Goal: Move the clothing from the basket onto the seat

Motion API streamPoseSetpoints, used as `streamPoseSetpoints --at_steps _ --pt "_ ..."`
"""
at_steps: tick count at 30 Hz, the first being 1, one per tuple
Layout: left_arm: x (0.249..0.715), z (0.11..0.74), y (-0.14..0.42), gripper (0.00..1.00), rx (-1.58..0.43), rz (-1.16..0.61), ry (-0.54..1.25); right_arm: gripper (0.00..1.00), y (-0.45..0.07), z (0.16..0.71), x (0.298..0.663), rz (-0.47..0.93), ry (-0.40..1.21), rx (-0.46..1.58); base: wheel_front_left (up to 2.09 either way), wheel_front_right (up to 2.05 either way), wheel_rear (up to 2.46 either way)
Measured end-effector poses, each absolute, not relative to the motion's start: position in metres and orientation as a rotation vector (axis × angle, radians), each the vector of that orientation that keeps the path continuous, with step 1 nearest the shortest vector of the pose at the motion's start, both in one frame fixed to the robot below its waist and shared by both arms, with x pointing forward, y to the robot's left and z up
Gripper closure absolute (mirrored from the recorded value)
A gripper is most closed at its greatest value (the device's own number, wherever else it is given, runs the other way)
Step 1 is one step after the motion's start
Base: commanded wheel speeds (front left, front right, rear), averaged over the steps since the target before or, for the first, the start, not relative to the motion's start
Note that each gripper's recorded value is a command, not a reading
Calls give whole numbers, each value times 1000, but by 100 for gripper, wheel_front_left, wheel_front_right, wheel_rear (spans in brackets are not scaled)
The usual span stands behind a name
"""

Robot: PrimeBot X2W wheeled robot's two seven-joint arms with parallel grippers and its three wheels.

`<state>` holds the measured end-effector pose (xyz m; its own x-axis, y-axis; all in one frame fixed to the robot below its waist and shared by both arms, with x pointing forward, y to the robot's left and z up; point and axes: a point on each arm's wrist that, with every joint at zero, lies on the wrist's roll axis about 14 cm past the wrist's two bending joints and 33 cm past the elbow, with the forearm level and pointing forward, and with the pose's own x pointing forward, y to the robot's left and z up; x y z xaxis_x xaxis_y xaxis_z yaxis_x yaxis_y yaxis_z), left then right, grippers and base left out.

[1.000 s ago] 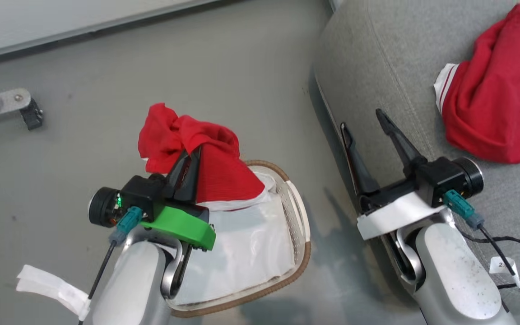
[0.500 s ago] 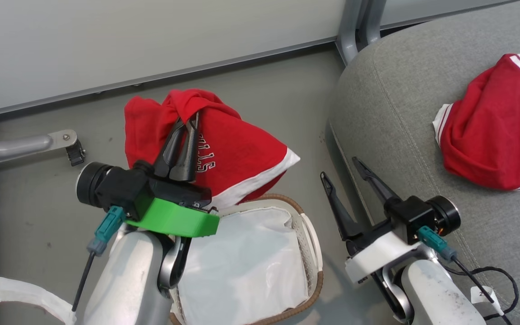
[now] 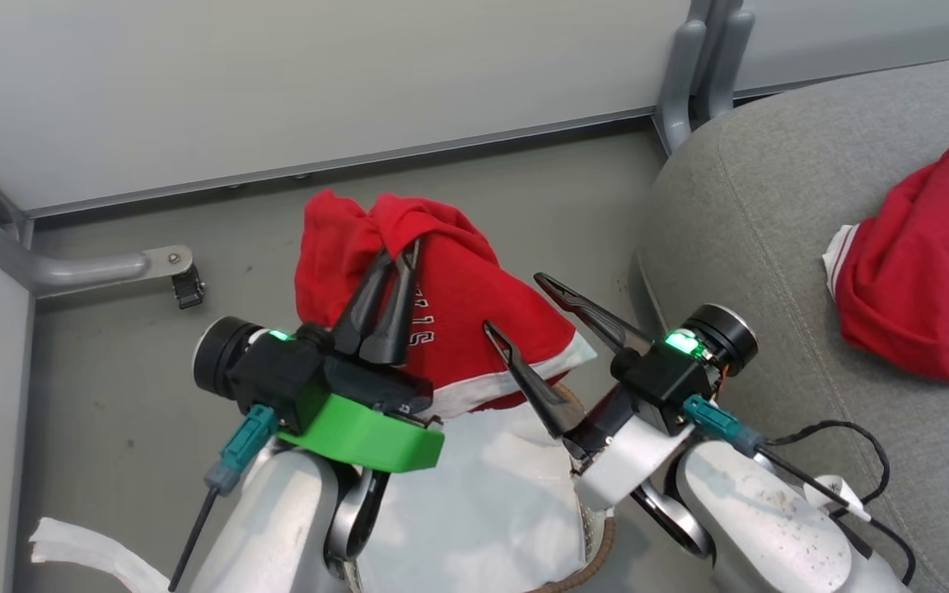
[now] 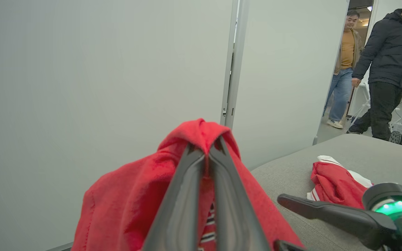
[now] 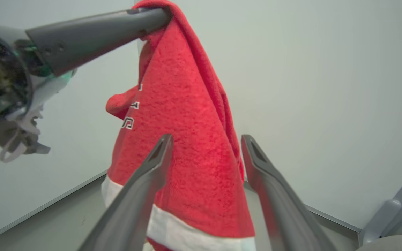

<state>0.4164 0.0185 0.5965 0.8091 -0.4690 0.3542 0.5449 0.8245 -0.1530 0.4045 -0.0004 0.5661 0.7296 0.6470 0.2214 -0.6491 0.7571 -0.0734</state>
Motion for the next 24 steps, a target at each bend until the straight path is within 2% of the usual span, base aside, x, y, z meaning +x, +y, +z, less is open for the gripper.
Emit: streamPoseSetpoints --at_steps 5,6,7,8,16,17,18,19,24 --pt "404 600 15 100 -267 -571 -312 0 23 561 410 772 -218 -2 0 0 0" --pt "403 600 15 100 -270 -573 -312 7 28 558 410 782 -206 4 0 0 0" --pt "400 600 15 100 -270 -577 -312 58 32 554 410 791 -190 13 0 0 0" --pt "399 601 15 100 -272 -576 -313 100 37 550 409 801 -177 22 0 0 0" --pt "396 600 29 100 -267 -537 -311 100 49 549 415 812 -161 84 0 0 0" --pt "397 599 31 85 -267 -530 -309 100 46 551 417 798 -164 92 0 0 0" --pt "398 598 32 20 -267 -521 -308 100 41 553 419 779 -169 101 0 0 0" --pt "399 597 32 0 -268 -518 -305 100 36 553 421 763 -172 106 0 0 0" --pt "405 588 22 0 -257 -539 -282 100 3 556 423 659 -184 135 0 0 0"
